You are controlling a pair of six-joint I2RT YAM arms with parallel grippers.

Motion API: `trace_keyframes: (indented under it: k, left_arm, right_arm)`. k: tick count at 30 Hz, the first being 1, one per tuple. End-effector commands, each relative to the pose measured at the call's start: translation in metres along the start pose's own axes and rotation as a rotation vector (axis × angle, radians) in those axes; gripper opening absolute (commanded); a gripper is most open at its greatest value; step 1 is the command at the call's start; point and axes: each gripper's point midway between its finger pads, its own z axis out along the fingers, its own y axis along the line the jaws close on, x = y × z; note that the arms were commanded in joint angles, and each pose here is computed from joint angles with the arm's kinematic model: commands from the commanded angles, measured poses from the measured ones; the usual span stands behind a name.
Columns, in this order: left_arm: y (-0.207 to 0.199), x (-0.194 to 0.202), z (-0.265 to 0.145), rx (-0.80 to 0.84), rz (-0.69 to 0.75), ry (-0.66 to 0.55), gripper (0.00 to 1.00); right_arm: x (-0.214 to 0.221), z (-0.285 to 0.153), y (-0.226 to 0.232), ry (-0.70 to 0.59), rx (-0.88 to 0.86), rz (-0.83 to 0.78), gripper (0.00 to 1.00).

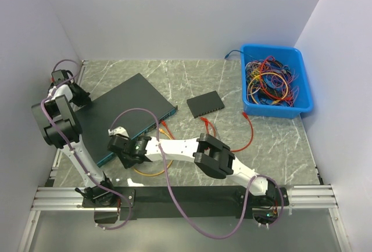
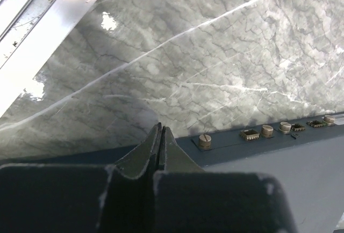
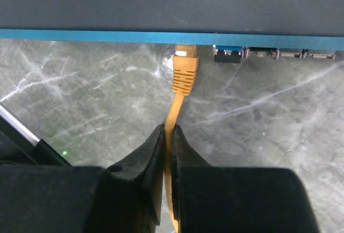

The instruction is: Insert the plug into the switch port

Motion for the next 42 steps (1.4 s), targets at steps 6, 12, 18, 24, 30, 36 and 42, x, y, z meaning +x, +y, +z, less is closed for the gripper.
trace_keyframes:
  k: [6,12,18,24,30,36,42]
  left_arm:
    - [0.018,0.101,-0.001,-0.083,-0.013,0.347,0.01]
    - [0.008,0.089,-0.009,-0.05,-0.012,0.31,0.09]
    - [-0.008,0.072,-0.022,-0.004,-0.01,0.247,0.38]
    - [-0.009,0.058,-0.03,-0.006,-0.016,0.203,0.53]
    - [-0.018,0.043,-0.044,0.015,-0.007,0.139,0.6]
    - [-0.031,0.023,-0.072,0.044,0.008,0.031,0.63]
    - [-0.062,0.009,-0.112,0.105,0.084,-0.085,0.6]
  right_arm:
    - [-0.131,0.0,-0.006,-0.363,-0.069,0.135,0.0]
    - [-0.106,-0.004,-0.004,-0.336,-0.106,0.098,0.58]
    - [-0.062,-0.02,-0.001,-0.303,-0.103,0.053,0.8]
    - [-0.041,-0.054,-0.008,-0.325,-0.08,0.038,0.86]
    - [-0.047,-0.099,-0.02,-0.395,-0.065,0.053,0.87]
    - [-0.058,-0.136,-0.054,-0.46,0.017,0.067,0.88]
    - [-0.063,-0.163,-0.161,-0.486,0.196,0.201,0.87]
